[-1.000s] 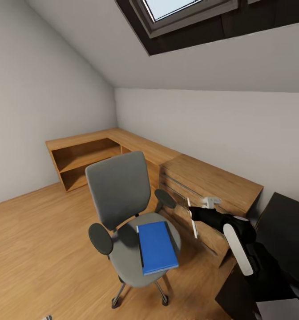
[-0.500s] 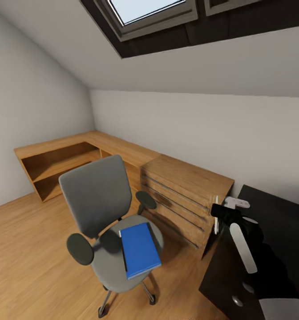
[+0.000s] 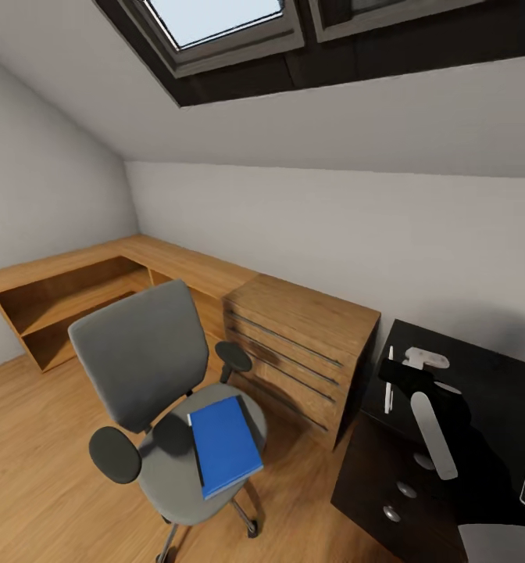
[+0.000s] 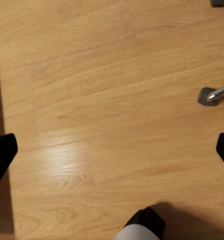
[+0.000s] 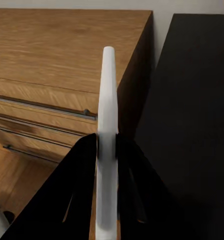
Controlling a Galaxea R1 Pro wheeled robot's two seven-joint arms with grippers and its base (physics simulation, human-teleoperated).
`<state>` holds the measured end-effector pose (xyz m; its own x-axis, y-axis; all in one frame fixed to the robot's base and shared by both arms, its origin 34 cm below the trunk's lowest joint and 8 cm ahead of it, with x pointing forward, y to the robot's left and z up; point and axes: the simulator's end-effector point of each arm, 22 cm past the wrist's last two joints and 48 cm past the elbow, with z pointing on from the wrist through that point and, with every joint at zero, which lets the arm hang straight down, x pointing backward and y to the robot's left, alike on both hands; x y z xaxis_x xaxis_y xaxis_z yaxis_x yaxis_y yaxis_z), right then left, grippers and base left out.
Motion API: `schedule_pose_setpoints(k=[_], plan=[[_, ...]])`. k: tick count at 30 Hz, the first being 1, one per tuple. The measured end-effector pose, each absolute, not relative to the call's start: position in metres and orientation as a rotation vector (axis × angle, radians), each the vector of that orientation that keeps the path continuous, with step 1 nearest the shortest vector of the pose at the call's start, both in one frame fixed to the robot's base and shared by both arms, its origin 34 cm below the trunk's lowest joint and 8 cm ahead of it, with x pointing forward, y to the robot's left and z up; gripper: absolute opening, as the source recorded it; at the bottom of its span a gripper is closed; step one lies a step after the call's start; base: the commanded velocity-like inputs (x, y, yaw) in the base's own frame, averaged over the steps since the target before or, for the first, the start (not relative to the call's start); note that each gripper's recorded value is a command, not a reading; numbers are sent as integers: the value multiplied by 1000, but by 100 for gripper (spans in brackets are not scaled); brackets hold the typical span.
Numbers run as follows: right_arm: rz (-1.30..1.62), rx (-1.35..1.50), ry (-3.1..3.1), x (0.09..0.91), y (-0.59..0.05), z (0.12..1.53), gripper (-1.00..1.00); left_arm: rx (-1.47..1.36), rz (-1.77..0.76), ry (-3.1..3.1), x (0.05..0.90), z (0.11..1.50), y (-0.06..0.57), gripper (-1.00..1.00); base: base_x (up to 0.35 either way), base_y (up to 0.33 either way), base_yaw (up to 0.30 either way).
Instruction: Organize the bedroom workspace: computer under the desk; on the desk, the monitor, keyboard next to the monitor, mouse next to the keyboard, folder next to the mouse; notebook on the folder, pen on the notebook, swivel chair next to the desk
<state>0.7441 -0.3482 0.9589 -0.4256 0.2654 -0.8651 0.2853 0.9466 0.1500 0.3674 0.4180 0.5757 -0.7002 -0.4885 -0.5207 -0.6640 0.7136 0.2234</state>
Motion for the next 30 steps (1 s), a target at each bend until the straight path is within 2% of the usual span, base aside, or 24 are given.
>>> schedule_pose_setpoints(k=[12, 15, 22, 30], plan=[[-75, 426, 2195, 739, -366, 916, -100, -883, 561, 2490, 366, 587, 420, 100, 0, 0, -5], [-131, 479, 2272, 778, -404, 921, -100, -880, 563, 2490, 367, 587, 420, 100, 0, 0, 0], [-194, 565, 2333, 795, -445, 911, -100, -881, 569, 2467, 369, 590, 424, 100, 3, 0, 0], [-308, 565, 2329, 793, -474, 906, -100, -886, 571, 2452, 371, 592, 427, 100, 211, 0, 0]])
